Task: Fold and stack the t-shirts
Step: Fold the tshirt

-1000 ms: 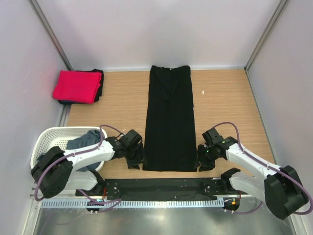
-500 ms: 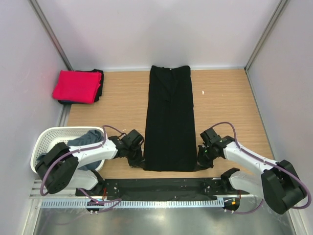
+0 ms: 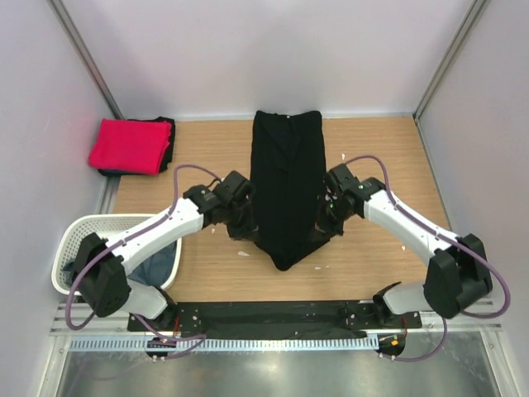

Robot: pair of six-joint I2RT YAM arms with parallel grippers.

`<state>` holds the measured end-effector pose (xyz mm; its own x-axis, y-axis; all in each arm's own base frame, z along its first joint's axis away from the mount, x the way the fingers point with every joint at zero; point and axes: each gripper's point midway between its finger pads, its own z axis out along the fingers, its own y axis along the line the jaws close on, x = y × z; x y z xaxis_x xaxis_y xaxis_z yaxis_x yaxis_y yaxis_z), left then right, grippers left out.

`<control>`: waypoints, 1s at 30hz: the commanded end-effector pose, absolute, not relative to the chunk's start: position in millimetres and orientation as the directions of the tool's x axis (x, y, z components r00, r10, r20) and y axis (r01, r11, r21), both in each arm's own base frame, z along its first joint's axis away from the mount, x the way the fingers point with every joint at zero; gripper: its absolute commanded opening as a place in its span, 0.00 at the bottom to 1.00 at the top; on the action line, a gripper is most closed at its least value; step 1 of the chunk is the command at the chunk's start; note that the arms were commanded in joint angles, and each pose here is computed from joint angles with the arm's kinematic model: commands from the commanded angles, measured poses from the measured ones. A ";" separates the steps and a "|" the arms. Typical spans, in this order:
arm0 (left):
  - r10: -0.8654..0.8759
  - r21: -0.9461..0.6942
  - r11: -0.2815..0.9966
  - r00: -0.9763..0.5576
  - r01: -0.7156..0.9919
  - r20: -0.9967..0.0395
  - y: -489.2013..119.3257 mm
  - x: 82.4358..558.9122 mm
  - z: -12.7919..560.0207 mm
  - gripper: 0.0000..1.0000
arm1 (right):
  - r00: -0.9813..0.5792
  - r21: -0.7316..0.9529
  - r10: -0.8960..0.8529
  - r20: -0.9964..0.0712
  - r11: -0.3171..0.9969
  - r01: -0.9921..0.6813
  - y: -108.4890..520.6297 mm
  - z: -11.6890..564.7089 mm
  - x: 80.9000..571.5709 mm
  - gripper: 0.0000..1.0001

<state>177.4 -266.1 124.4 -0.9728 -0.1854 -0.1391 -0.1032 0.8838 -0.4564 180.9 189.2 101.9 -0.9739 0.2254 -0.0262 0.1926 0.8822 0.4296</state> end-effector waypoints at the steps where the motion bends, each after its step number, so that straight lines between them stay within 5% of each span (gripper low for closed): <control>1: -0.160 -0.374 0.923 -0.971 -0.085 -0.175 -247.7 203.6 131.0 0.00 | -0.969 0.428 0.230 -0.092 0.888 0.170 194.7 130.0 220.9 0.01; 15: -0.185 -0.413 0.908 -0.954 -0.073 -0.237 -248.6 353.3 136.8 0.00 | -0.915 0.521 0.326 -0.237 0.838 0.164 174.5 153.2 380.1 0.01; 30: -0.132 -0.371 0.929 -0.946 -0.013 -0.297 -243.6 434.7 107.5 0.00 | -0.904 0.448 0.355 -0.238 0.866 0.222 144.2 110.7 437.9 0.01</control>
